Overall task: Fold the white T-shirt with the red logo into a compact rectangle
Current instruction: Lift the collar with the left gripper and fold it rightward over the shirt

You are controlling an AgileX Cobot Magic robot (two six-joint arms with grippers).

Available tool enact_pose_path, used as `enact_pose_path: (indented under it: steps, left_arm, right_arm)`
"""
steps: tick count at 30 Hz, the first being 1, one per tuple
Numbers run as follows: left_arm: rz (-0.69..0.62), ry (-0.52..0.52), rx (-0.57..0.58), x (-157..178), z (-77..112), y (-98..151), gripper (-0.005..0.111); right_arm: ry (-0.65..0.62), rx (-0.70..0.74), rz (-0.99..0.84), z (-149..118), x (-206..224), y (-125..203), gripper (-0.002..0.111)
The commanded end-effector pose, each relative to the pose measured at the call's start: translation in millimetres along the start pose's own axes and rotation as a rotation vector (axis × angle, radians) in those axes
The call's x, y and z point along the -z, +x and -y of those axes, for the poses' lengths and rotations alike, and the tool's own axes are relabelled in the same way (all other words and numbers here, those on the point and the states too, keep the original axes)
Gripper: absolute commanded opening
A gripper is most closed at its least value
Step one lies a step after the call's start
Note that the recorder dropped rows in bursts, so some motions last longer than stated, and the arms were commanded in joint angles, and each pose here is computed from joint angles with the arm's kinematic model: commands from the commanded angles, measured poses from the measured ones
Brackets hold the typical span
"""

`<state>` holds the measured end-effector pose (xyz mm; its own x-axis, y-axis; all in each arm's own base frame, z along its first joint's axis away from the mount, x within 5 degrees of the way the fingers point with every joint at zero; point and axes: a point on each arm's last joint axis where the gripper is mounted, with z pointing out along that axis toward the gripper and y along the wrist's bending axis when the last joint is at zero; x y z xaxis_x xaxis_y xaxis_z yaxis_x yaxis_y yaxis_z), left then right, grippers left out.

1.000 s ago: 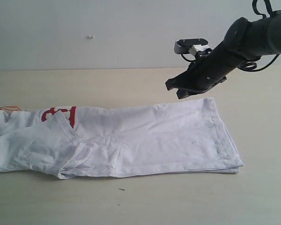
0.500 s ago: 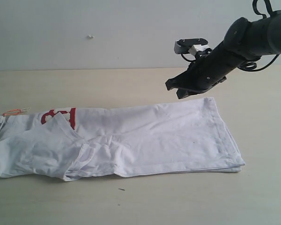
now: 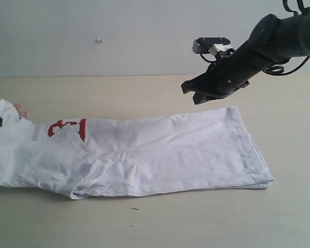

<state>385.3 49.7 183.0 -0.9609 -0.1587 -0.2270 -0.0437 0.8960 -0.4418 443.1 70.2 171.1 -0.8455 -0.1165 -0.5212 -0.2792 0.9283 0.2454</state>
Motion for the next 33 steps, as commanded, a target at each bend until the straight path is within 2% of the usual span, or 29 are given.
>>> enact_pose_path:
  steps: [1, 7, 12, 15, 18, 20, 22, 24, 27, 28, 30, 33]
  left_arm:
    - [0.007, 0.064, -0.075, 8.9, 64.6, -6.7, 0.0]
    - [0.026, 0.16, -0.202, -3.6, 164.4, -1.8, 0.0]
    - [0.106, 0.261, -0.308, -19.6, 249.1, 19.6, 0.0]
    - [0.189, 0.314, -0.361, -29.8, 291.8, 34.6, 0.0]
    - [0.15, 0.332, -0.422, -56.2, 318.4, 52.3, 0.0]
    - [0.104, 0.327, -0.47, -80.1, 328.8, 63.7, 0.0]
    - [0.059, 0.323, -0.493, -104.2, 336.1, 73.3, 0.006]
    - [0.022, 0.314, -0.504, -127.0, 339.3, 79.8, 0.022]
    - [-0.023, 0.324, -0.523, -147.6, 348.6, 92.7, 0.057]
    - [-0.035, 0.331, -0.553, -150.0, 353.8, 98.0, 0.064]
    - [-0.054, 0.336, -0.627, -149.6, 362.6, 105.9, 0.066]
    - [-0.026, 0.307, -0.682, -139.3, 370.1, 103.6, 0.06]
  right_arm:
    - [-0.004, -0.027, 0.119, -2.1, 39.9, -18.2, 0.01]
    - [0.012, -0.058, 0.222, 5.2, 105.6, -30.6, 0.035]
    - [0.021, -0.074, 0.291, 3.9, 148.1, -34.2, 0.037]
    - [0.006, -0.057, 0.296, -3.9, 163.2, -33.3, 0.037]
    - [-0.004, -0.044, 0.301, -9.7, 174.4, -32.4, 0.037]
    - [-0.012, -0.043, 0.297, -12.3, 178.8, -31.4, 0.037]
    - [-0.026, -0.042, 0.277, -14.3, 180.0, -29.4, 0.037]
    - [-0.036, -0.041, 0.258, -15.3, 179.6, -27.8, 0.037]
    - [-0.039, -0.04, 0.252, -15.6, 179.4, -27.3, 0.037]
    - [-0.039, -0.04, 0.252, -15.6, 179.4, -27.3, 0.037]
    - [-0.037, -0.039, 0.252, -15.5, 179.4, -27.2, 0.037]
    - [-0.024, -0.03, 0.234, -14.4, 179.0, -25.6, 0.037]
